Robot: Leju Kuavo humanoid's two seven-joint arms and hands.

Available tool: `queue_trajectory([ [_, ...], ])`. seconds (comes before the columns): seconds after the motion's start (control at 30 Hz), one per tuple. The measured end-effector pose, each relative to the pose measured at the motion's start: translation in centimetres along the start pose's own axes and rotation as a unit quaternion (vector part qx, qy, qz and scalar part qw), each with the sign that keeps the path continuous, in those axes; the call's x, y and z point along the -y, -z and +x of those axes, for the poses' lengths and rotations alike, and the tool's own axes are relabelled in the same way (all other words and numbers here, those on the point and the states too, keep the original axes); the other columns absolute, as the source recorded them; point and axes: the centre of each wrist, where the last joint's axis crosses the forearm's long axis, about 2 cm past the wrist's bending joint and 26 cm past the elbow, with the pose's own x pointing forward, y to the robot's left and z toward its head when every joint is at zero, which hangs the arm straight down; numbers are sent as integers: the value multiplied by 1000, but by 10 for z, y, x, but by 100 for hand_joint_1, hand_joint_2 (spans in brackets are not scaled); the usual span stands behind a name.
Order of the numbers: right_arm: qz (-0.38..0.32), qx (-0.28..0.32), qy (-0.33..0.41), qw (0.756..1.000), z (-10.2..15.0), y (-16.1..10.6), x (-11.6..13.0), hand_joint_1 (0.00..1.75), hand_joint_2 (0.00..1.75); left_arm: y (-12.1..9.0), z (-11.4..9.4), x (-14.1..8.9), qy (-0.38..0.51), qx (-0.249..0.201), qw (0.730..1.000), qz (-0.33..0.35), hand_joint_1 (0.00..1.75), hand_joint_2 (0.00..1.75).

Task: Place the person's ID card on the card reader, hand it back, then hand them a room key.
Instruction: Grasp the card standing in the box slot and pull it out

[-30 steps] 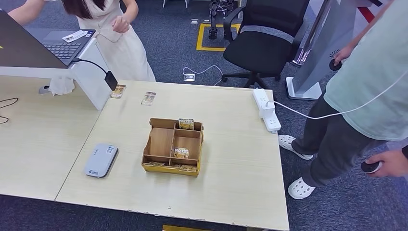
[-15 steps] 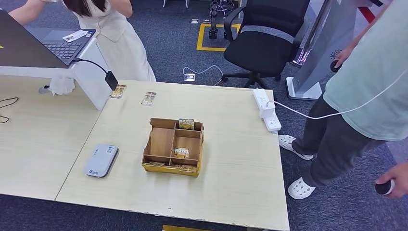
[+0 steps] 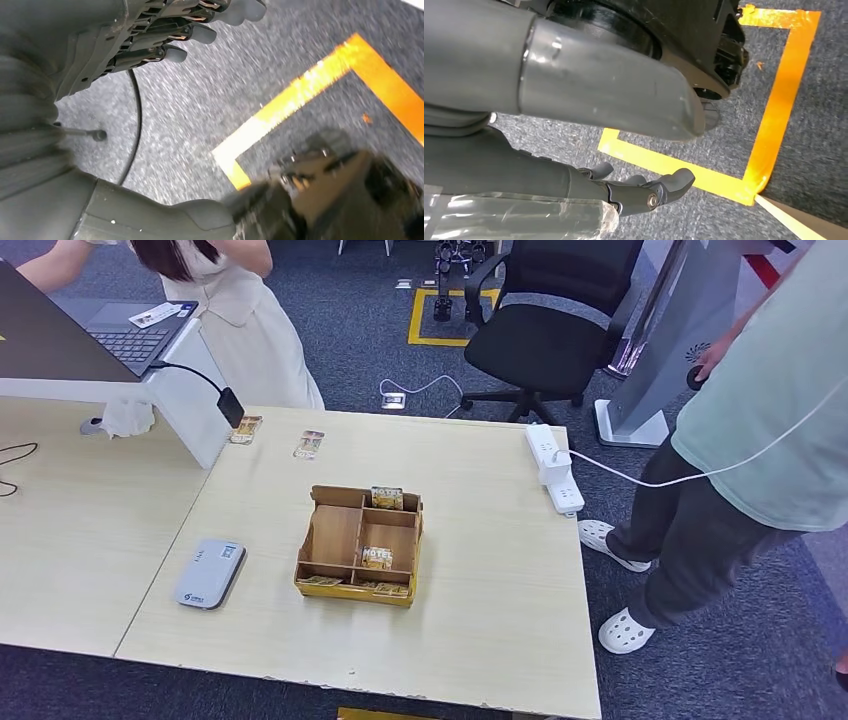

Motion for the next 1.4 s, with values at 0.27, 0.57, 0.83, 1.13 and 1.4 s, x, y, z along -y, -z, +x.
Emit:
queue_trajectory([
  [0.27, -17, -3, -23, 1000, 5, -9, 7, 0, 0, -9, 5, -28, 19, -17, 998, 64, 0, 175],
  [0.57, -43, -14, -46, 998, 8, -21, 16, 0, 0, -28, 9, -63, 14, -87, 984, 156, 0, 175],
  [0.83, -69, -28, -61, 995, 8, -32, 24, 0, 0, -57, 12, -100, 20, -147, 955, 258, 0, 175],
  [1.13, -96, -42, -73, 992, 5, -44, 32, 0, 0, -103, 17, -148, 30, -200, 898, 390, 0, 175],
  [1.4, -103, -47, -76, 991, 3, -49, 34, 0, 0, -115, 18, -160, 29, -211, 881, 422, 0, 175],
])
